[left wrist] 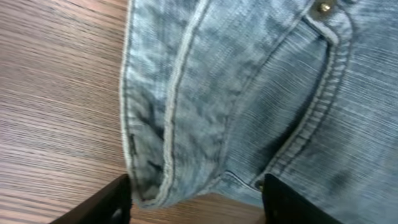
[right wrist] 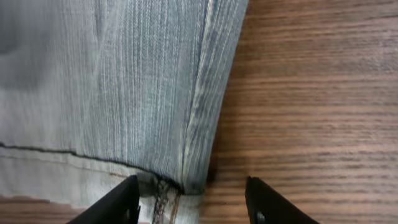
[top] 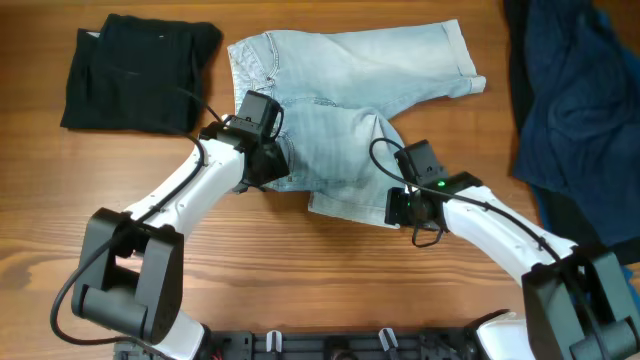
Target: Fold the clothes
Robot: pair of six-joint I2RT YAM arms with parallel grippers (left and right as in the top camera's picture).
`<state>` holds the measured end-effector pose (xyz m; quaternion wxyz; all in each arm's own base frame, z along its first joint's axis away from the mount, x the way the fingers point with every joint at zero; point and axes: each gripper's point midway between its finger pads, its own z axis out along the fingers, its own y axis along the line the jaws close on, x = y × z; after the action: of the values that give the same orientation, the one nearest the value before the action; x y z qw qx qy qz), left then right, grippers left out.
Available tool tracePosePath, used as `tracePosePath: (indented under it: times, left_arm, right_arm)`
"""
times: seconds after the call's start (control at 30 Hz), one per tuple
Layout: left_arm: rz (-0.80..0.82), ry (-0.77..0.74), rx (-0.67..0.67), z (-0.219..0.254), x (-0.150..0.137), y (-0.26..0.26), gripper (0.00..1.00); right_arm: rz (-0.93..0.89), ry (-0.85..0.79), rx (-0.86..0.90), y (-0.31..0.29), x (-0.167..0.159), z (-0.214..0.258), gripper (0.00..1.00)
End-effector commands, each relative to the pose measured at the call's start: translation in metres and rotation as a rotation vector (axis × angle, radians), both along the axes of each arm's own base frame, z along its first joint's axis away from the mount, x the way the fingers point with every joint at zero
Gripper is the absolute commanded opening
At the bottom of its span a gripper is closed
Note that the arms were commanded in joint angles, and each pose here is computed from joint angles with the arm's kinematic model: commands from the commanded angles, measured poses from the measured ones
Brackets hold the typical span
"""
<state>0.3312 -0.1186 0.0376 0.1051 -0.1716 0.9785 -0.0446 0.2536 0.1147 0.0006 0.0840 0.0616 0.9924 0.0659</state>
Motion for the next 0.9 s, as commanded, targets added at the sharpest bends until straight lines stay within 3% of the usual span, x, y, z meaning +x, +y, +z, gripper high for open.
tracePosePath:
  times: [0.0, 0.07, 0.17, 0.2, 0.27, 0.37, 0.53, 0.87]
  left_arm:
    - [0.01, -0.009, 0.048, -0.005, 0.002, 0.007, 0.57]
    - [0.01, -0.011, 0.047, -0.006, 0.002, 0.006, 0.44]
    - [0.032, -0.007, 0.045, -0.007, 0.001, 0.008, 0.1]
    - [0.04, -0.007, 0.043, -0.007, 0.002, 0.008, 0.04]
    - [0.053, -0.007, 0.041, -0.005, 0.002, 0.012, 0.04]
    - [0.083, -0.025, 0.035, 0.008, 0.003, 0.022, 0.04]
    - [0.14, -0.113, 0.005, 0.041, 0.011, 0.04, 0.04]
    - [0.149, -0.078, 0.041, 0.039, 0.002, 0.049, 0.04]
  right_arm:
    - [0.004, -0.021, -0.019, -0.003, 0.001, -0.006, 0.53]
    - [0.004, -0.029, -0.015, -0.002, 0.003, -0.006, 0.52]
    - [0.01, -0.022, -0.014, -0.001, 0.004, -0.011, 0.47]
    - [0.013, -0.013, -0.011, 0.0, 0.003, -0.014, 0.46]
    - [0.016, 0.0, 0.004, 0.004, 0.002, -0.017, 0.41]
    - [0.007, -0.005, 0.016, 0.005, 0.004, -0.016, 0.05]
    - [-0.041, -0.059, -0.026, -0.011, 0.027, -0.004, 0.04]
    - [0.112, -0.51, -0.399, -0.125, 0.163, 0.091, 0.04]
